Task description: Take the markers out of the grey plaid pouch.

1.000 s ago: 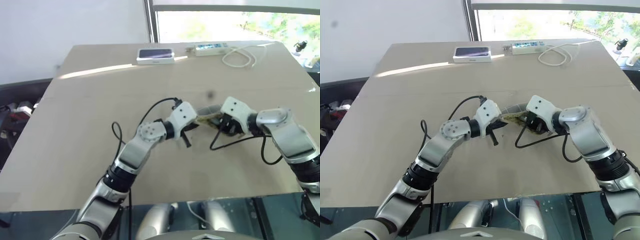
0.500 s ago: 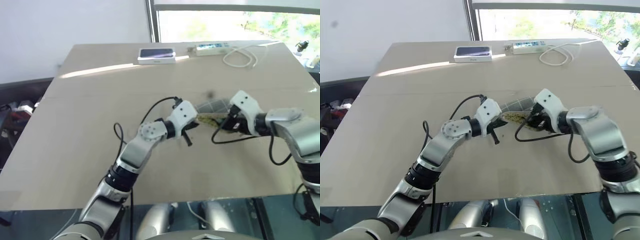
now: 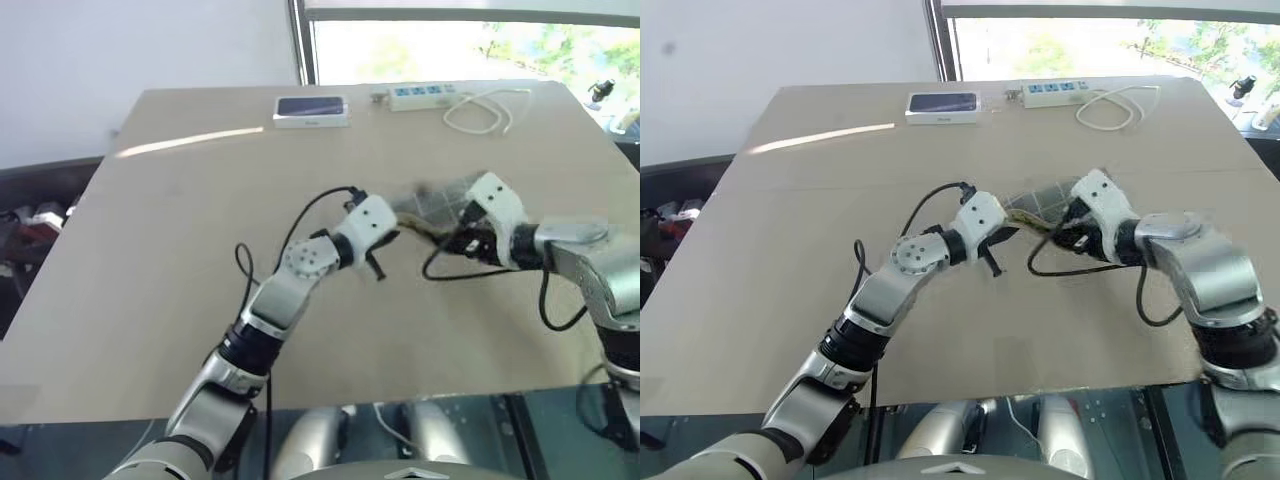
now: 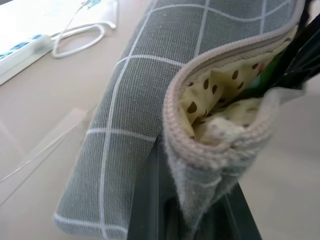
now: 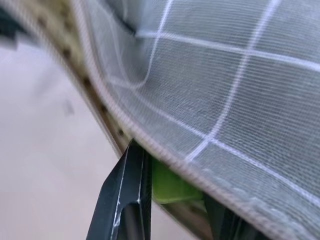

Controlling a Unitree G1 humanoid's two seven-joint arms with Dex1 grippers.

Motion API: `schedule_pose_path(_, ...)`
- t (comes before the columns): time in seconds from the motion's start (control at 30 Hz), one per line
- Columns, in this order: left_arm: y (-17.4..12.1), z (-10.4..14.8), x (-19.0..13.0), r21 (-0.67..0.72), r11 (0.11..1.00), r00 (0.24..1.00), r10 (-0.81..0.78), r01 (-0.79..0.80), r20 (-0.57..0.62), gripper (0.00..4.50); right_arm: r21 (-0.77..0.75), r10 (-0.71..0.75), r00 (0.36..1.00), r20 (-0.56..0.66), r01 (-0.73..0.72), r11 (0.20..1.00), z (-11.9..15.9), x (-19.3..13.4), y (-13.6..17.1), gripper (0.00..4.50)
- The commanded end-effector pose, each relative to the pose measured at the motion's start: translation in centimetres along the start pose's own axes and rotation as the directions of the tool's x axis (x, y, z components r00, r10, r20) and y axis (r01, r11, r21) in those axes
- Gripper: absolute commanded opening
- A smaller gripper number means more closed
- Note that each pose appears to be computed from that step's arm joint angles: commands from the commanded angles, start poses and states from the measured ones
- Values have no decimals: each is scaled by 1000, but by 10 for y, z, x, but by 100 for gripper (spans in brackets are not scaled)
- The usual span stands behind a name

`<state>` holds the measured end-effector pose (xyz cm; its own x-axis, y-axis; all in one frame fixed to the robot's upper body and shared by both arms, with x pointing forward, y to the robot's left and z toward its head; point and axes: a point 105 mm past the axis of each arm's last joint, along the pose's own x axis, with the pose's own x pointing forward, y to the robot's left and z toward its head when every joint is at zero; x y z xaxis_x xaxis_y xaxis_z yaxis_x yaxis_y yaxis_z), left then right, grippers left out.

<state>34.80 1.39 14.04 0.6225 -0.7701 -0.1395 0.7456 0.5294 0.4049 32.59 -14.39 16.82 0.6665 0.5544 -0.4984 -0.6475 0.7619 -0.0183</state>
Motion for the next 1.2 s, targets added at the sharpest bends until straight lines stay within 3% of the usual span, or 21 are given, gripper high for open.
schedule_pose_path(0.03, -2, -8, -1, -18, 1000, 1000, 16, -16, -27, 0, 96, -25, 995, 93, 16, 995, 18, -14, -4, 94)
schedule_pose_path(0.17, -1, -9, -1, -28, 999, 999, 28, -29, -29, 0, 209, 10, 991, 136, -39, 977, 23, -9, 6, 94)
schedule_pose_path(0.27, -1, -9, 0, -33, 999, 999, 34, -35, -28, 0, 197, -5, 993, 115, -18, 980, 18, -7, 7, 94)
schedule_pose_path(0.4, 7, -11, -2, -25, 998, 997, 65, -66, -41, 0, 73, -38, 997, 66, 34, 997, 11, -12, 0, 94)
schedule_pose_path(0.63, 30, -15, -5, 5, 991, 989, 134, -134, -59, 0, -196, -5, 997, -75, -10, 981, -10, -28, 0, 94)
schedule_pose_path(0.8, 46, -15, -10, 24, 983, 981, 182, -181, -66, 0, -282, -23, 988, -150, -21, 959, -27, -40, -9, 94)
schedule_pose_path(0.93, 56, -18, -18, 35, 980, 977, 199, -197, -74, 0, -329, -93, 973, -209, 19, 944, -44, -53, -29, 94)
schedule_pose_path(1.03, 65, -20, -27, 34, 978, 975, 209, -207, -76, 0, -376, -252, 925, -285, 134, 917, -68, -72, -67, 94)
schedule_pose_path(1.2, 69, -20, -37, 11, 981, 978, 195, -195, -69, 0, -393, -325, 902, -283, 200, 897, -79, -82, -93, 94)
